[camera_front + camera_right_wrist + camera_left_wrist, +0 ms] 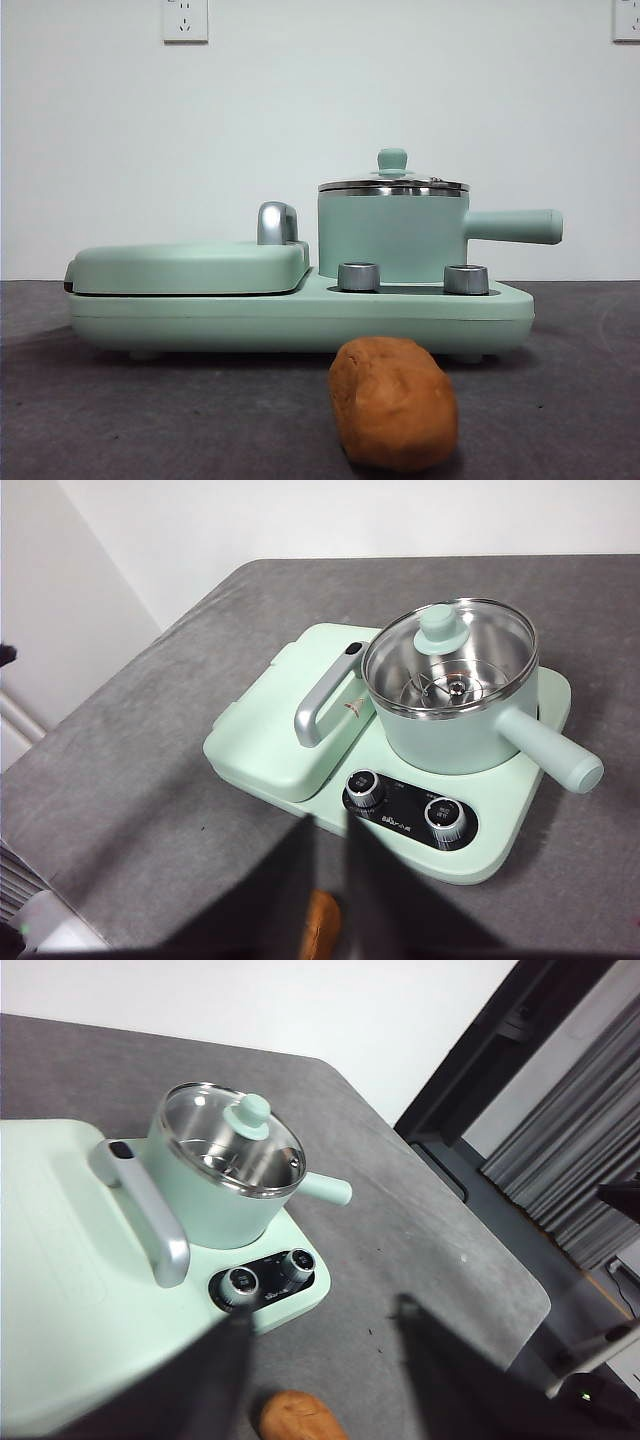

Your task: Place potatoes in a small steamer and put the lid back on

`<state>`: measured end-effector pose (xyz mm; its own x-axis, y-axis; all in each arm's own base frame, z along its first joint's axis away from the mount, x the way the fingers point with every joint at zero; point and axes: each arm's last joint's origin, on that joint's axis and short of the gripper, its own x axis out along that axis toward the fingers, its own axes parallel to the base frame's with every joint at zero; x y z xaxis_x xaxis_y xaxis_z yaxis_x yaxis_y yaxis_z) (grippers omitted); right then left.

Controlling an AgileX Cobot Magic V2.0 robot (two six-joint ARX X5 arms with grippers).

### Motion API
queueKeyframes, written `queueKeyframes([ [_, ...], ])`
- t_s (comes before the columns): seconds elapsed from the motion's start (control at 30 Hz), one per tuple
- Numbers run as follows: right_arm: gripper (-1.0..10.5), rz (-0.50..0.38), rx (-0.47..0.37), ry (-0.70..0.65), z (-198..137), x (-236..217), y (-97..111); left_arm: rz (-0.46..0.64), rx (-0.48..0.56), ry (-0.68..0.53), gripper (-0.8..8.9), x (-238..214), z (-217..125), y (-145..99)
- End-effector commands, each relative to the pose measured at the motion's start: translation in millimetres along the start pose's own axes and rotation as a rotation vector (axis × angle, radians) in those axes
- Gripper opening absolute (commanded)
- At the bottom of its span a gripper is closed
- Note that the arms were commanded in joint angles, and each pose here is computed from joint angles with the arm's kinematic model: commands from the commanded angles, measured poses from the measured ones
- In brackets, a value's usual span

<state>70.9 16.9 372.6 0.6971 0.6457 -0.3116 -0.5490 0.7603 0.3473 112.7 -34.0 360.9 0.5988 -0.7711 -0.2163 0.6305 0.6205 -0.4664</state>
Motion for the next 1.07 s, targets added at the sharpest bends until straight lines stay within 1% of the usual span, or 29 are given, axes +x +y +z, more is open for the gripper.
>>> queueKeyframes([
  [0.03, 2.8, 0.005, -0.023, -0.013, 4.3, -2.6, 2.8, -0.023, 0.029, -0.003, 4.08, 2.3, 9.0, -3.0],
  [0.07, 3.3, 0.005, -0.018, -0.011, 4.0, -2.7, 2.9, -0.028, 0.027, 0.003, 4.42, 4.1, 10.3, -2.8],
  [0.13, 4.1, 0.004, -0.015, -0.009, 3.7, -2.7, 2.8, -0.034, 0.023, 0.014, 4.76, 7.8, 13.4, -2.0],
  [0.2, 4.5, 0.005, -0.012, -0.008, 3.7, -2.6, 2.8, -0.041, 0.021, 0.026, 4.78, 11.8, 16.7, -1.1],
  [0.3, 4.5, 0.015, -0.011, -0.007, 3.7, -2.5, 3.2, -0.056, 0.033, 0.045, 4.87, 19.3, 23.0, -0.3],
  [0.4, 4.6, 0.020, -0.006, -0.005, 3.6, -2.4, 3.5, -0.072, 0.036, 0.070, 5.33, 29.4, 29.6, 0.9],
  [0.63, 4.6, 0.041, 0.020, 0.004, 4.0, -0.8, 3.3, -0.085, 0.087, 0.135, 5.33, 61.4, 46.1, 4.7],
  [0.73, 4.9, 0.043, 0.029, 0.011, 4.5, 0.7, 2.0, -0.086, 0.092, 0.163, 5.33, 77.9, 53.4, 4.8],
  [0.8, 5.0, 0.055, 0.053, 0.018, 5.0, 2.2, 1.2, -0.087, 0.092, 0.181, 5.32, 89.4, 58.2, 4.8],
  [0.87, 5.0, 0.070, 0.067, 0.027, 5.7, 4.2, -0.1, -0.083, 0.113, 0.194, 5.32, 101.8, 63.1, 3.7],
  [1.07, 5.0, 0.070, 0.079, 0.043, 6.6, 7.7, -2.7, -0.073, 0.199, 0.241, 5.32, 142.2, 71.8, -2.7],
])
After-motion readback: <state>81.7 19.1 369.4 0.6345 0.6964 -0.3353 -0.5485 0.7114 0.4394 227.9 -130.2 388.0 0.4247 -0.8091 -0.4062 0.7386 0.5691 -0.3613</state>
